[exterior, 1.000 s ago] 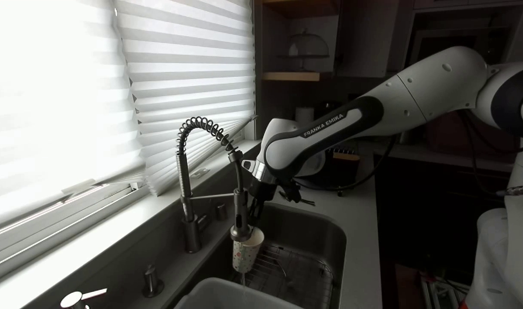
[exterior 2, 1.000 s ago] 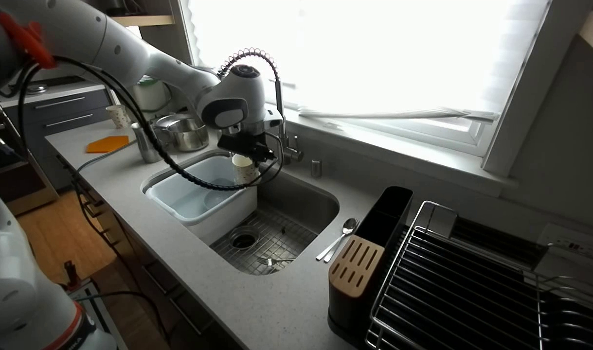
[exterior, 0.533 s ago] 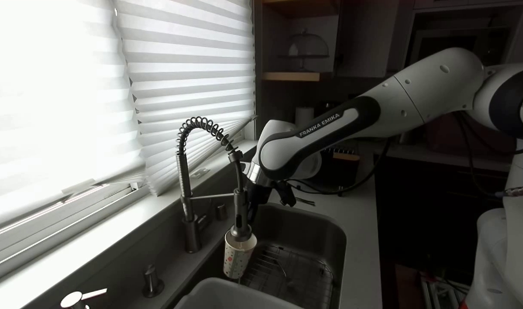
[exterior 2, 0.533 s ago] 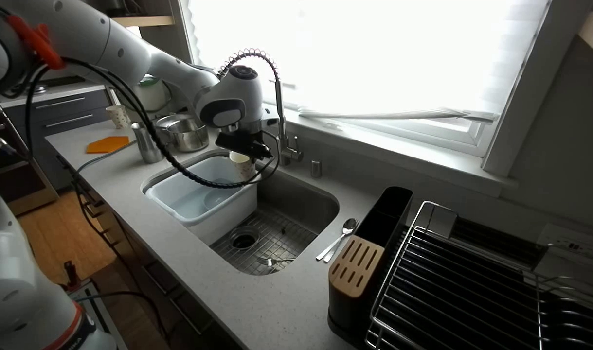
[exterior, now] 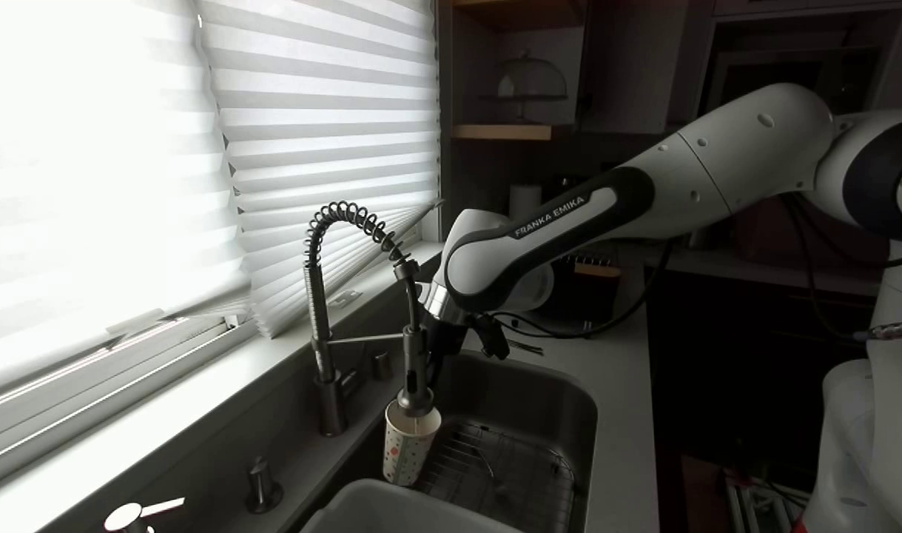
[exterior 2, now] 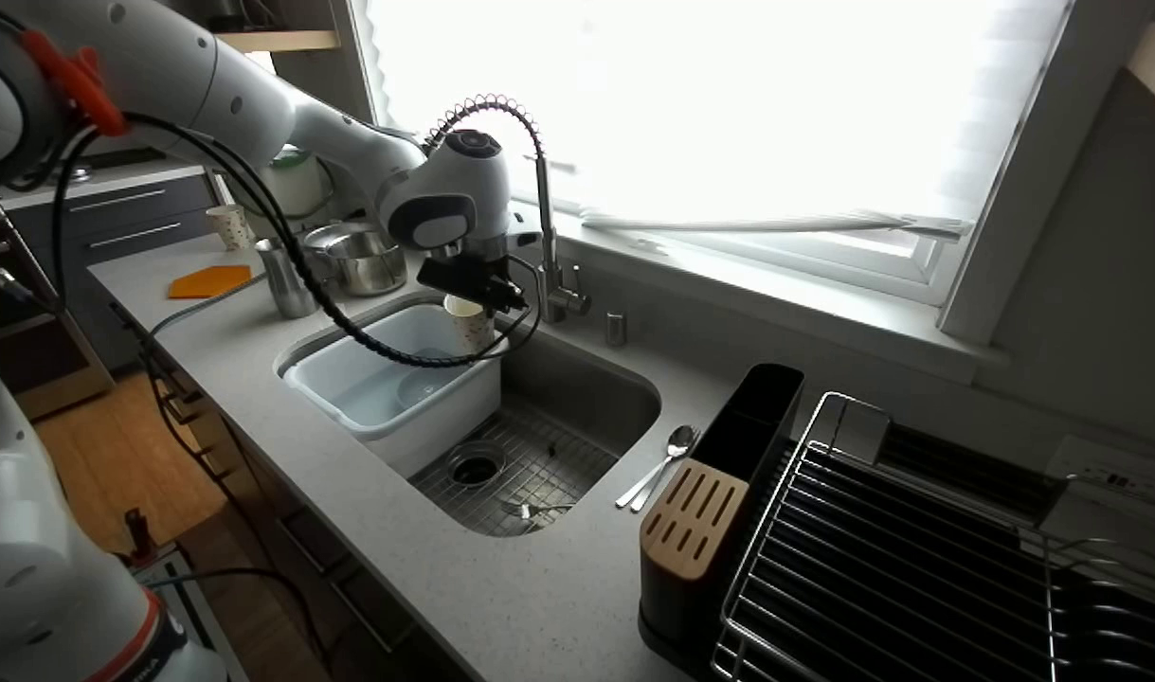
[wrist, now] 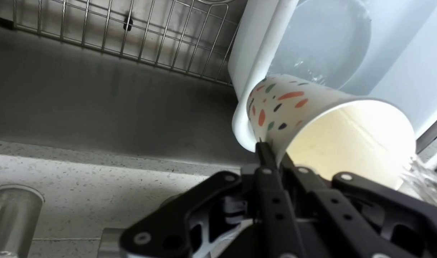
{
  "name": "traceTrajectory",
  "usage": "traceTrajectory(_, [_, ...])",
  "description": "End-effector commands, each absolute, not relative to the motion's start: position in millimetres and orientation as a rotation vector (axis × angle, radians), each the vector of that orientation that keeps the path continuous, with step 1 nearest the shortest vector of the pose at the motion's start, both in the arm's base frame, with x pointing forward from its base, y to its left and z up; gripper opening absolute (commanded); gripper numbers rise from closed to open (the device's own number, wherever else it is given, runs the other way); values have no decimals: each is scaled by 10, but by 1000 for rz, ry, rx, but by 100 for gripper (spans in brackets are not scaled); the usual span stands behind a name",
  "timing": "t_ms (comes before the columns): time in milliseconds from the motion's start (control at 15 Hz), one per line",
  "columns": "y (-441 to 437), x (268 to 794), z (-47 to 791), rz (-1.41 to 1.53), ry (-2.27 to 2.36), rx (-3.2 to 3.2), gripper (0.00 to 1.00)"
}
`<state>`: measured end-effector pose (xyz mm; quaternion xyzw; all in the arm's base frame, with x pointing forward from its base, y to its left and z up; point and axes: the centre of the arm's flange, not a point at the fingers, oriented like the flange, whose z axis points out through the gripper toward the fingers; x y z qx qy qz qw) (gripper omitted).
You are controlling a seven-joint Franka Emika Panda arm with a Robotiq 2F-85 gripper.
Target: Turn the faucet on then put some water in the cup
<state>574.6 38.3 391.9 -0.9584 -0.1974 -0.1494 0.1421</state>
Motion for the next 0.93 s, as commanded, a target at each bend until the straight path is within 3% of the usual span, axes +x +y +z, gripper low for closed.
traceTrajectory(0, [389, 5740, 3863, -427, -567, -2746, 1])
traceTrajectory(867, [375, 5713, 3857, -427, -581, -2749, 1])
